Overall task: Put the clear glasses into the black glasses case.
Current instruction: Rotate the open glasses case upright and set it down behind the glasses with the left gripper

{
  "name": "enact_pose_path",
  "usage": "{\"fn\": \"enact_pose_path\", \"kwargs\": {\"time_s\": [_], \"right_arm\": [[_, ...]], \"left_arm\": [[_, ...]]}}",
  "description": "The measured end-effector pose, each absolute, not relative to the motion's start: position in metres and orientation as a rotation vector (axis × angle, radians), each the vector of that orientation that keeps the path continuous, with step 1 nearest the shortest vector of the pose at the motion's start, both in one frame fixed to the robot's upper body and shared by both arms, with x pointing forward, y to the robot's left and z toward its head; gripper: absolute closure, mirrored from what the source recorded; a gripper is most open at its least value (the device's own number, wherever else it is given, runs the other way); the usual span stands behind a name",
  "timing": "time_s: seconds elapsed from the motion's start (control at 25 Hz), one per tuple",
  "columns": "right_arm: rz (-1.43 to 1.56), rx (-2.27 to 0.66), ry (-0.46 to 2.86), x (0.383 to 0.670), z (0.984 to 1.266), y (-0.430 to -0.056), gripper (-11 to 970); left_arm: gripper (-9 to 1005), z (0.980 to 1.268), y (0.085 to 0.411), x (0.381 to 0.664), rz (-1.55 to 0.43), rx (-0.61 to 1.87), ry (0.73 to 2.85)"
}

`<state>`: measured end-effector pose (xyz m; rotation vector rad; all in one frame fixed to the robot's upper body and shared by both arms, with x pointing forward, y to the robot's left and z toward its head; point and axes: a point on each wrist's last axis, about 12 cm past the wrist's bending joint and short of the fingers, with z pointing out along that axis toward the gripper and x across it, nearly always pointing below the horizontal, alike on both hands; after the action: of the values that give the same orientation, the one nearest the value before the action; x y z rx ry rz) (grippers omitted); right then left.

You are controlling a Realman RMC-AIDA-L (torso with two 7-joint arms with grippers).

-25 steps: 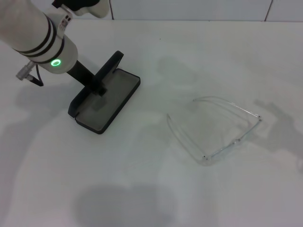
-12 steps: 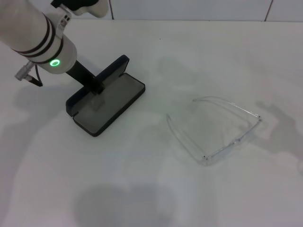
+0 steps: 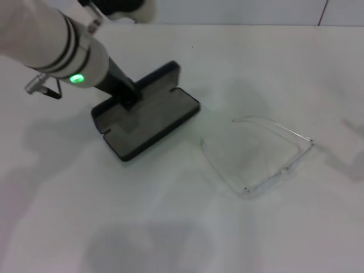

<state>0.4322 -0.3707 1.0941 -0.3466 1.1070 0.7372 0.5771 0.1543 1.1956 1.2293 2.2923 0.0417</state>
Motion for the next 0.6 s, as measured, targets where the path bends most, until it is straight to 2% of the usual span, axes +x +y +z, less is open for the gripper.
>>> {"fn": "enact_pose_path", "kwargs": {"time_s": [0.28,0.6], "right_arm": [[0.672,-0.27,1.063,0.419,1.095,-0.383,74],[0.636,-0.227,1.045,0.411,1.095,-0.389,75]], "left_arm": [[795,1.209,0.139,0.539,0.103,1.412,2.173],[794,1.2,0.132,0.506,0.124,1.648,2.047]]}}
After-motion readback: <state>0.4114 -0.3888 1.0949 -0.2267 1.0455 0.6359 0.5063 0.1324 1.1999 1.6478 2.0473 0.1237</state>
